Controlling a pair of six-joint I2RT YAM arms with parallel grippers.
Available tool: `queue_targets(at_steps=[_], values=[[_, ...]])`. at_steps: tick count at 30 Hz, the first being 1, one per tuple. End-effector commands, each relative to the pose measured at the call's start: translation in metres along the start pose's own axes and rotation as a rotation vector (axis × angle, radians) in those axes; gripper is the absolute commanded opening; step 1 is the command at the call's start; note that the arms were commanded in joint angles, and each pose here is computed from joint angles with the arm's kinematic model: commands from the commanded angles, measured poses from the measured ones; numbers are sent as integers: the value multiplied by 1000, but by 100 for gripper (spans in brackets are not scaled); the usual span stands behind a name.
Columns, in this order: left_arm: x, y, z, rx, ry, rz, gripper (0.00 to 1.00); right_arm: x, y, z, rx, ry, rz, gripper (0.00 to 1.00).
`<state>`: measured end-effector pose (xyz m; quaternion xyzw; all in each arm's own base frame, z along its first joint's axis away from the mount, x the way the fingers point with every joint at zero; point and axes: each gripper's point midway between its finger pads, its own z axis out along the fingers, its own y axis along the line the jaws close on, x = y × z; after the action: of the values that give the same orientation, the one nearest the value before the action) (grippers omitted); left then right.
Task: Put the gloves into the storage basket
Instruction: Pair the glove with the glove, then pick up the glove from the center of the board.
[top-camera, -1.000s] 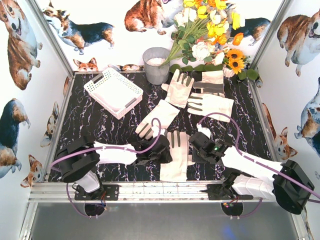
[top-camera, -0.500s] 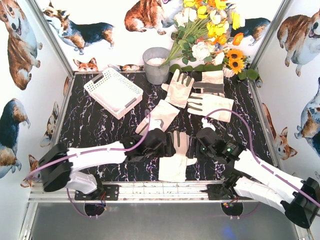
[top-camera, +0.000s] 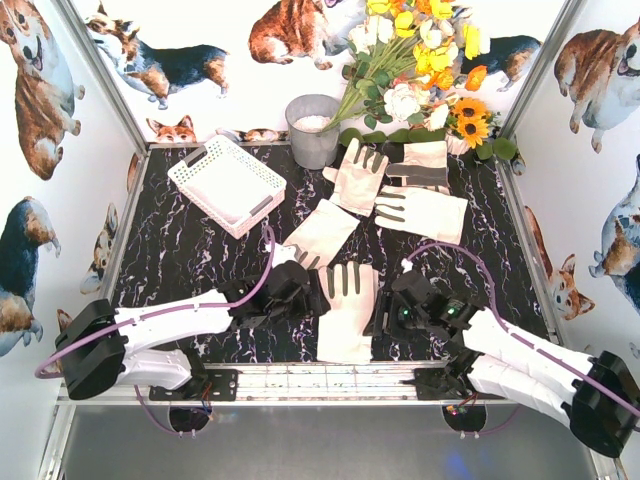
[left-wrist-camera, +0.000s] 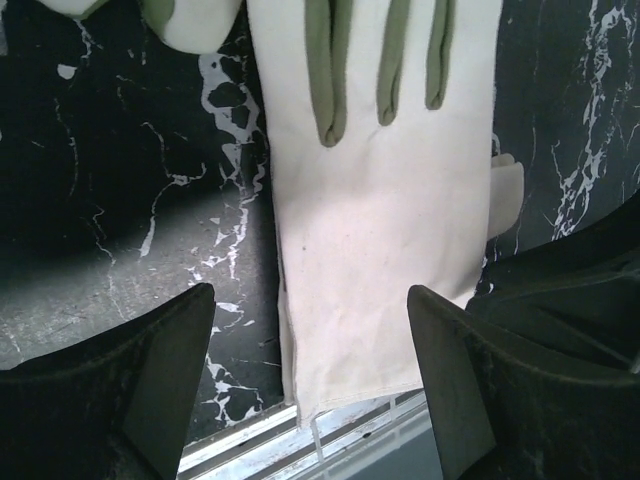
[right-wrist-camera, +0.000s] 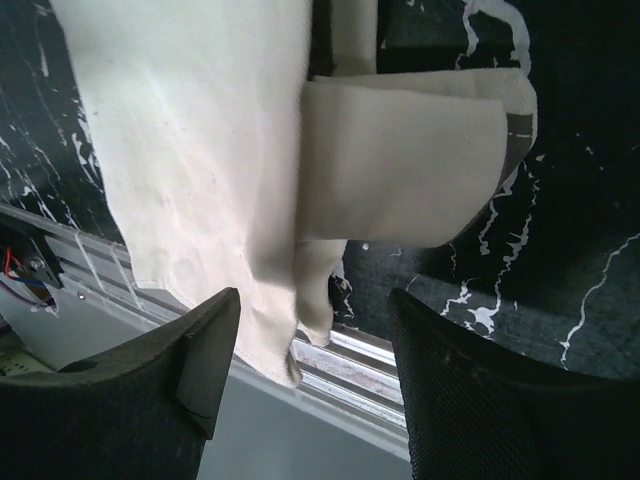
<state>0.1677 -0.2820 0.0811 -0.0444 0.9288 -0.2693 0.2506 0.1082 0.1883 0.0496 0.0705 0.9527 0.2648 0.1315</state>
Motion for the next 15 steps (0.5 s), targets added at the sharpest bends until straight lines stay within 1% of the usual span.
queue_targets(at_steps=[1, 4, 8, 11, 15], values=[[0, -1, 2, 75, 15, -61, 70, -8, 18, 9, -88, -25, 39, 62], [5, 3, 7, 111, 27, -100, 64, -10, 15, 14, -70, -35, 49, 60], [4, 1, 13, 155, 21, -136, 58, -14, 9, 21, -46, -59, 53, 51], [5, 1, 20, 185, 31, -162, 55, -13, -2, 27, 0, -66, 68, 46], [7, 3, 27, 182, 53, -162, 51, -9, -19, 33, 53, -68, 94, 39]])
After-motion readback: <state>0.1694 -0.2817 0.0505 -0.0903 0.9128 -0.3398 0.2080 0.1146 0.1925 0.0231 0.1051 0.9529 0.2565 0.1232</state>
